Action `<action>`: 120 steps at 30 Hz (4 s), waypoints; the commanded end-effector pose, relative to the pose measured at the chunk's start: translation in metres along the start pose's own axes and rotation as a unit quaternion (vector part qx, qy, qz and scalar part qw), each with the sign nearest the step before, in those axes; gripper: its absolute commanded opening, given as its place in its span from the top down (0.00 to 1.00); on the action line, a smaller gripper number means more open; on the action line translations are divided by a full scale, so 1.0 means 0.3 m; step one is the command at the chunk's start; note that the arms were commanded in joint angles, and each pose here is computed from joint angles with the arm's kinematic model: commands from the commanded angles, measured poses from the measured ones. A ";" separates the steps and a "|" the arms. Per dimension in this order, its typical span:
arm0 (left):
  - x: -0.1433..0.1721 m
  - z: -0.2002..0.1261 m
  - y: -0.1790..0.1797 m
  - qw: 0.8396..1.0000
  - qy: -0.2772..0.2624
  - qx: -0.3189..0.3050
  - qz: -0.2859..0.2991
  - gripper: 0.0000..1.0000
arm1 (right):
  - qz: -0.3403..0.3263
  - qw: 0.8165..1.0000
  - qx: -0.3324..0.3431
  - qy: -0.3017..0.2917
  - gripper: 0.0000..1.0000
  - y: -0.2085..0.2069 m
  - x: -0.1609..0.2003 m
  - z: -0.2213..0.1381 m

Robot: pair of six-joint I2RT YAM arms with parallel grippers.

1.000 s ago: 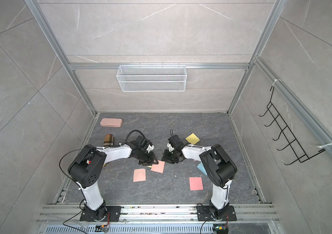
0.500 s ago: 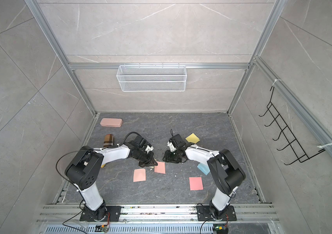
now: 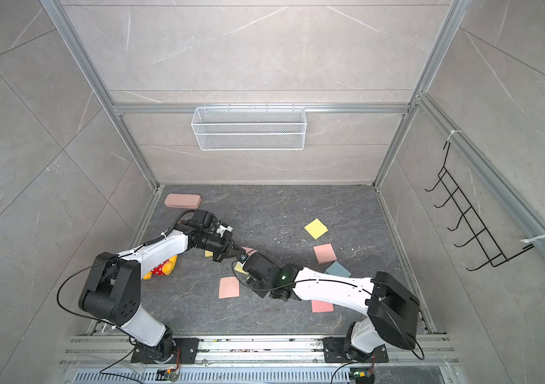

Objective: Tear off pages from different memo pads
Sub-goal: Place the memo pad at the center of the board, then move the memo pad to the center of the board.

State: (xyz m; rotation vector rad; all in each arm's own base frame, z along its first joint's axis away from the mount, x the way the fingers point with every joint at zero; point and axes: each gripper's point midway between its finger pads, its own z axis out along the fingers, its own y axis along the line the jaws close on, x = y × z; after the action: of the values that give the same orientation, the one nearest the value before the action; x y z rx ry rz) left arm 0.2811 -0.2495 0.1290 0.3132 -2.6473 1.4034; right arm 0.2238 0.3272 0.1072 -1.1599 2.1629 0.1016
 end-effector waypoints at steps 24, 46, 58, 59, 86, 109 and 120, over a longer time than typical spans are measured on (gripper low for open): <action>0.065 -0.063 -0.061 0.999 0.020 0.040 -0.005 0.99 | -0.027 0.997 0.044 -0.054 1.00 -0.031 -0.172 0.055; -0.083 -0.436 0.019 0.977 -0.202 -0.063 0.034 0.57 | 0.282 0.938 -0.200 0.009 1.00 -0.109 -0.312 0.248; -0.055 -0.436 0.043 0.971 -0.228 -0.057 0.036 0.56 | 0.395 0.870 -0.240 0.172 0.82 -0.176 -0.205 0.480; -0.055 -0.431 0.039 0.972 -0.226 -0.057 0.037 0.56 | 0.387 0.878 -0.215 0.181 0.72 -0.199 -0.189 0.477; 0.211 0.358 -0.228 0.923 -0.038 -0.155 0.351 0.51 | 0.535 0.779 0.075 0.319 0.18 -0.319 0.754 -0.241; 0.095 0.175 -0.147 0.922 -0.108 -0.183 0.324 0.51 | 0.557 0.783 -0.042 0.274 0.27 -0.162 0.515 0.007; 0.161 0.295 -0.075 0.948 -0.047 -0.149 0.278 0.51 | 0.531 0.809 -0.075 0.241 0.23 -0.277 0.466 -0.084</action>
State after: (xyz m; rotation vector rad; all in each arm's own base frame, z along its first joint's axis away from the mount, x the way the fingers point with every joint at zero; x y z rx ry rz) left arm 0.2410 -0.3169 0.1008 -0.4415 -3.1833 0.9303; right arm 0.2264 0.1899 0.0603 0.2220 3.0390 0.6011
